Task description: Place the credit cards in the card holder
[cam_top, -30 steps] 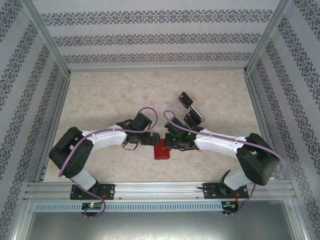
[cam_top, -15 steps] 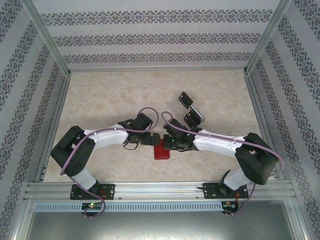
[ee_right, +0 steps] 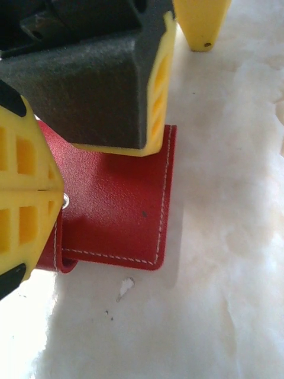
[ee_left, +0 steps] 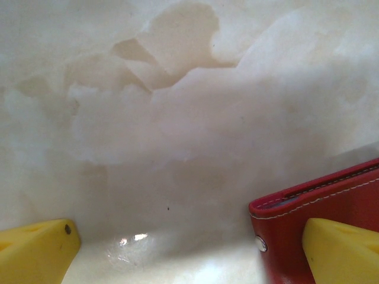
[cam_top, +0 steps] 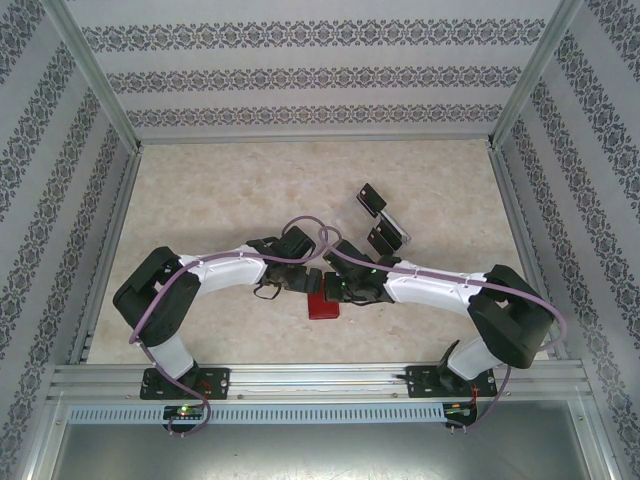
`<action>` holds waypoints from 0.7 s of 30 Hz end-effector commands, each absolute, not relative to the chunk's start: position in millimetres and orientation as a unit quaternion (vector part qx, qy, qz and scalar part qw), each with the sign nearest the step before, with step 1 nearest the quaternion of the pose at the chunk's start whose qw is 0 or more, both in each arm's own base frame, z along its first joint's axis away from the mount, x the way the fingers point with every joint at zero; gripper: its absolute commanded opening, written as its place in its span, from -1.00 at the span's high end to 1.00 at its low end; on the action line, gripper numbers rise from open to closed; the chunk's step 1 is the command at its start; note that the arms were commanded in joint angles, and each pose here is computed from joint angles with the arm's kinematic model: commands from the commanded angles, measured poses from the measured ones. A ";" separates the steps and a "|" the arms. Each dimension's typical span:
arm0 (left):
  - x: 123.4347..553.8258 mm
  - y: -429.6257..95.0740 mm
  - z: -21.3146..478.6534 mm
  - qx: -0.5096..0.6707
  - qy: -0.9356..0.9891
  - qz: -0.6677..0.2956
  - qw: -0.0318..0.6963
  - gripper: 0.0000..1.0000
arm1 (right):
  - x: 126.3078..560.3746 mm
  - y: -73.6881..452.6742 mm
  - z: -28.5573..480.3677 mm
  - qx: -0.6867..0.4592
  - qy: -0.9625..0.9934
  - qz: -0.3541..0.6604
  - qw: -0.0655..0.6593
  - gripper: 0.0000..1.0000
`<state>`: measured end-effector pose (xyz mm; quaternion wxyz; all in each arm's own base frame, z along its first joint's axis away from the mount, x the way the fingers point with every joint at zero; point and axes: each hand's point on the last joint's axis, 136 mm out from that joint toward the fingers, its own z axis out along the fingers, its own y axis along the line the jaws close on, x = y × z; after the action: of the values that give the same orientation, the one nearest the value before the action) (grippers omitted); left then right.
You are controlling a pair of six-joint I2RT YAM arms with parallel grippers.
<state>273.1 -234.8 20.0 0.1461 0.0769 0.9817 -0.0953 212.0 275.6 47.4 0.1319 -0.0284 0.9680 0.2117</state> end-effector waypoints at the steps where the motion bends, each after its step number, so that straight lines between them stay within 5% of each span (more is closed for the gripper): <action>1: 258.2 -205.6 -12.5 0.086 0.990 -0.025 0.109 -1.00 | 211.6 285.5 47.2 -0.042 0.967 0.215 0.132 1.00; 21: 257.0 -209.0 -14.9 0.088 0.990 -0.030 0.107 -1.00 | 216.2 287.6 44.6 -0.035 0.968 0.204 0.140 1.00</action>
<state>272.6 -235.1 19.2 0.1470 0.0785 0.9817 -0.0922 214.4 282.4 41.5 0.1330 -0.0327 0.9688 0.2065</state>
